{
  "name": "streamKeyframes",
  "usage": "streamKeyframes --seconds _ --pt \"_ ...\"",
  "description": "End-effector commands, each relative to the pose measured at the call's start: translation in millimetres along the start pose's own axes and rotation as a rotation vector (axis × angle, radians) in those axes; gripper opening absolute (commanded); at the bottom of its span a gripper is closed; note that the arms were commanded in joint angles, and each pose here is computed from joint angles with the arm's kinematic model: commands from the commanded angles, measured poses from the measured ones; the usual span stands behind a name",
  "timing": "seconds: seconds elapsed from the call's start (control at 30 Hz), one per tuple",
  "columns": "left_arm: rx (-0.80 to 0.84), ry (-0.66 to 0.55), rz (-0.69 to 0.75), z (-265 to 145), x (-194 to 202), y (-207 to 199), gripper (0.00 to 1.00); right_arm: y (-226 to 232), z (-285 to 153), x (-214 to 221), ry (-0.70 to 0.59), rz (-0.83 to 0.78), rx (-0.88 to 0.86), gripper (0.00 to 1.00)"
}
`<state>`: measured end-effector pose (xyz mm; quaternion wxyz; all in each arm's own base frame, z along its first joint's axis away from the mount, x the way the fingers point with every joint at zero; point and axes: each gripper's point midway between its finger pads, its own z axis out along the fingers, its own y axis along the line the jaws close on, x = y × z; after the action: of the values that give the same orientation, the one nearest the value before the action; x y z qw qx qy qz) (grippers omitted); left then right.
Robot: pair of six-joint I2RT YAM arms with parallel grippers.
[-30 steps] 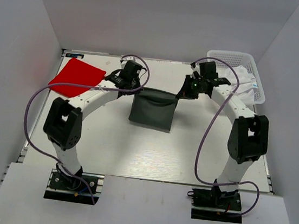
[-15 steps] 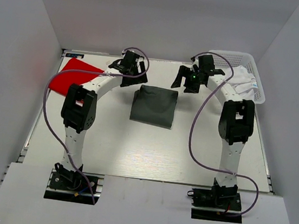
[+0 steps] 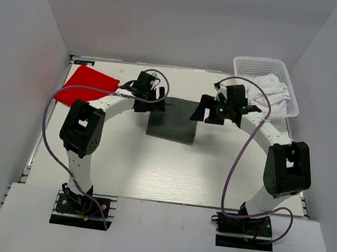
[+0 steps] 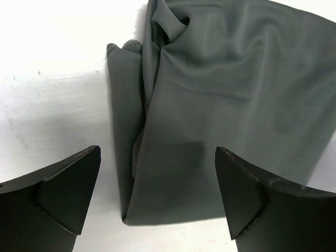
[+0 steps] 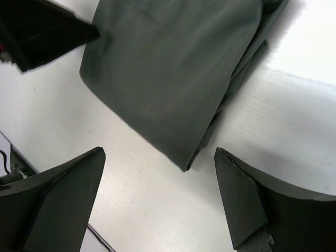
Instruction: Fold and stack the t-shirts
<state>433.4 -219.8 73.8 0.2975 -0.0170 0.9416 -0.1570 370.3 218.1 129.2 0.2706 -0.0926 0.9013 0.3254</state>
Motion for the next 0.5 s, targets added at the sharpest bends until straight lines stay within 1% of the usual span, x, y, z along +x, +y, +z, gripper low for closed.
streamKeyframes --seconds 0.0,0.1,0.13,0.27,0.3,0.37,0.4,0.47 --pt "0.017 -0.019 0.023 2 -10 -3 1.0 23 -10 -9 -0.087 -0.088 -0.081 0.9" --pt "0.003 0.009 0.022 11 -3 0 1.0 29 -10 -6 -0.081 -0.089 -0.103 0.9" --pt "0.003 0.009 0.022 11 -3 0 0.98 31 -8 -2 -0.069 -0.085 -0.112 0.9" --pt "-0.011 0.038 0.02 32 6 6 0.96 33 -8 5 -0.063 -0.084 -0.124 0.9" --pt "-0.019 0.056 0.02 40 11 9 0.92 31 -10 5 -0.065 -0.078 -0.12 0.9" --pt "-0.012 0.066 0.03 45 10 7 0.87 29 -11 9 -0.065 -0.079 -0.11 0.9" --pt "-0.021 0.086 0.029 48 16 10 0.84 28 -11 12 -0.058 -0.072 -0.109 0.9" --pt "-0.003 0.094 0.046 50 17 7 0.7 24 -13 13 -0.062 -0.066 -0.087 0.9"
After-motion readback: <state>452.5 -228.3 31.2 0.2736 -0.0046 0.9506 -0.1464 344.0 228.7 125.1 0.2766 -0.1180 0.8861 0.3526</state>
